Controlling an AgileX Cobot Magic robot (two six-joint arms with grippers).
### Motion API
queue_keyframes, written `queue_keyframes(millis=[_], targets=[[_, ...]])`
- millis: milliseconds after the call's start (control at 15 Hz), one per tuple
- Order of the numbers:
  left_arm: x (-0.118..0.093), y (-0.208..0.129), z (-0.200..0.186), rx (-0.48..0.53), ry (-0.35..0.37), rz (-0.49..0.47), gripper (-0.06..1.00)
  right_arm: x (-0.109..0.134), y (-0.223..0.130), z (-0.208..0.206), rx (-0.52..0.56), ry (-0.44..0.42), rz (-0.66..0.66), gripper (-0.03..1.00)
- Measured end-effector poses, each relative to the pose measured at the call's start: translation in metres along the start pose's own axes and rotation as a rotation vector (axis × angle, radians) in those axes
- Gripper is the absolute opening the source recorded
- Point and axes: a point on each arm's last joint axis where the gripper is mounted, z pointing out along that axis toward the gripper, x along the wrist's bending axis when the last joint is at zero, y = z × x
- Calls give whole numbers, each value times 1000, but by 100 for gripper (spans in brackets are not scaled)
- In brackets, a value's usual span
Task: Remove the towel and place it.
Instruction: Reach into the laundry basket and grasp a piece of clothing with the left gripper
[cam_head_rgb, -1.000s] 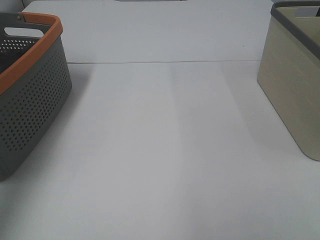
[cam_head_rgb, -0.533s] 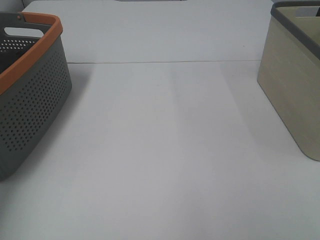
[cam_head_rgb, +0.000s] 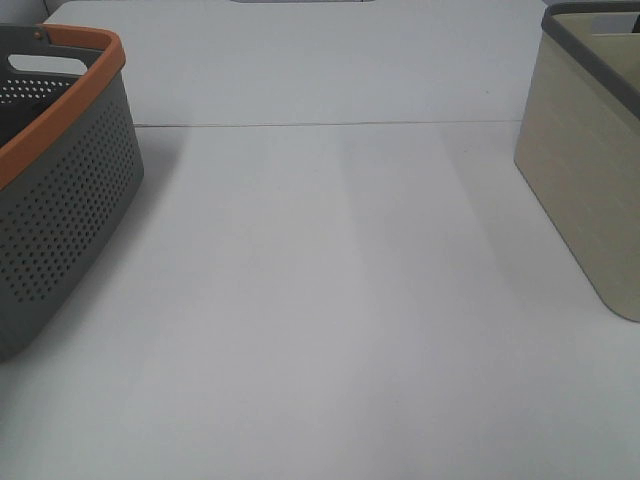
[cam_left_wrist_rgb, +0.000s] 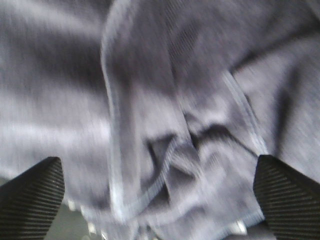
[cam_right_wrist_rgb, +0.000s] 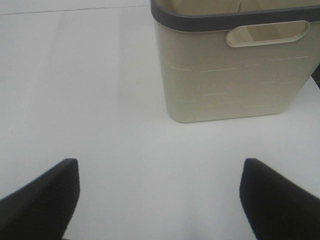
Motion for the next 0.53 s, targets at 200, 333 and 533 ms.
queue_keyframes(millis=[200,333,533], targets=[[7,6,7,-12,-3,-7,89,0,0,0,0,0,0,77],[10,8,6,-36,0,-21,77,0,0,0,0,0,0,77],[11,10,5,-58,9,-30,53,0,0,0,0,0,0,77]])
